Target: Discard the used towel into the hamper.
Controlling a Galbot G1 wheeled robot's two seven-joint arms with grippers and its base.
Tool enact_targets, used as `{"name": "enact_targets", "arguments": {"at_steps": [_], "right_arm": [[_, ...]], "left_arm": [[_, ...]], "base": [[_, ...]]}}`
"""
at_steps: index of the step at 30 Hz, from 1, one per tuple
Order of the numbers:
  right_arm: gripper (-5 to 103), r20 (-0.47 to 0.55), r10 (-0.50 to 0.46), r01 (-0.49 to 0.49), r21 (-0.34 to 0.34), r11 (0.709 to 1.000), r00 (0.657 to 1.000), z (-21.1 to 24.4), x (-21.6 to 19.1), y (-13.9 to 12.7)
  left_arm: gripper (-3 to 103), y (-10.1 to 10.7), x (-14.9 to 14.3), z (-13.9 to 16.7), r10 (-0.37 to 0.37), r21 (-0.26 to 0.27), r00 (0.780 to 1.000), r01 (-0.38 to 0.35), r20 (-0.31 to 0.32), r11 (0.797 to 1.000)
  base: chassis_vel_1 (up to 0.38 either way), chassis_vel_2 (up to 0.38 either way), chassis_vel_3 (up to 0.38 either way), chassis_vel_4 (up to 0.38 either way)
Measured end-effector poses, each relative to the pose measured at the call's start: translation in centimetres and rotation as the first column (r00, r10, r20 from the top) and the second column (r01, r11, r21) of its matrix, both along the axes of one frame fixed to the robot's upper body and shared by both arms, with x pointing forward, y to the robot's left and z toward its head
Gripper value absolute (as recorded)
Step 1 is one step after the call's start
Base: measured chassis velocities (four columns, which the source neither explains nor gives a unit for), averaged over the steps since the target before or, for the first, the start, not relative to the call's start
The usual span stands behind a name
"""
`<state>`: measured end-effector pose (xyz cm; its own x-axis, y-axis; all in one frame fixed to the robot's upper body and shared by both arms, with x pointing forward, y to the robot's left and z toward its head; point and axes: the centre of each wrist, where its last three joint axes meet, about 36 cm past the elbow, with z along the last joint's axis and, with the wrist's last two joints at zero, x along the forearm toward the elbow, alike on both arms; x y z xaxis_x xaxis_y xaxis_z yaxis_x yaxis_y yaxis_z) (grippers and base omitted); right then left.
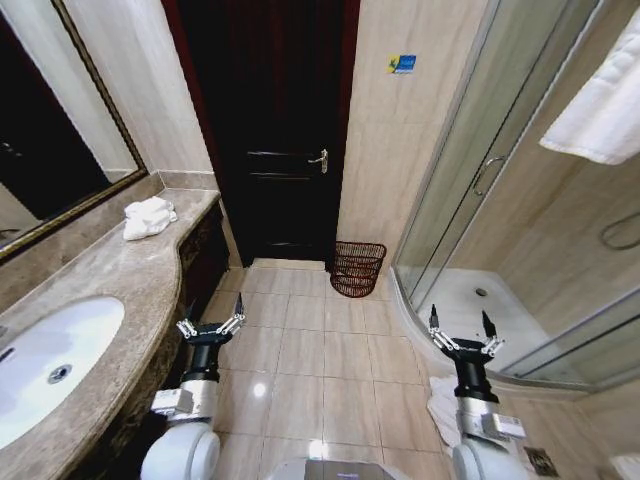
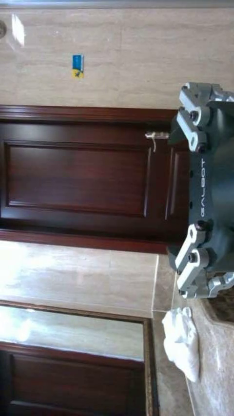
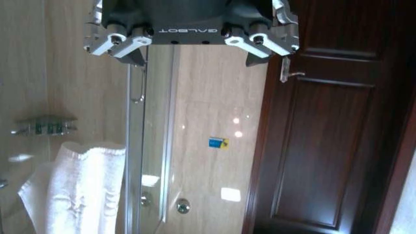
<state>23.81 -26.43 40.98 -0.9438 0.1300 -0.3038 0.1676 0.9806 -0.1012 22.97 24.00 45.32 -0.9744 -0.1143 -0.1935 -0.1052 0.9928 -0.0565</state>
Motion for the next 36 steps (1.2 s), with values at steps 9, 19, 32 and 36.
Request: {"name": "enact_targets", "arguments": {"at_steps": [9,19,32,36], "right_arm": [[100,0.019,-0.009,0.009,0.009,1.0,1.0,0.3,-0.4,-0.4],[100,0.05,-0.011,0.011,0.005,1.0,0.999,0.8,-0.1,0.5],[100,0.058,-0.016,0.016,0.007,1.0,0.998,2.5,-0.6,1.2],[100,0.059,-0.004,0.004,-0.002,1.0,0.998,2.4,-0.8,1.3]], "left_arm": [[100,-0.3,0.1,-0.3,-0.013,-0.003,1.0,0.013,-0.004,1.0],[99,-0.6,0.2,-1.0,-0.025,-0.009,1.0,0.025,-0.007,1.0],[99,-1.7,0.8,-1.8,-0.054,-0.022,0.998,0.054,-0.015,0.998],[99,-1.4,0.7,-1.8,-0.046,-0.01,0.999,0.046,-0.01,0.999]], "base": [[0.0,0.0,0.0,0.0],[0.0,0.0,0.0,0.0],[0.0,0.0,0.0,0.0],[0.0,0.0,0.0,0.0]]}}
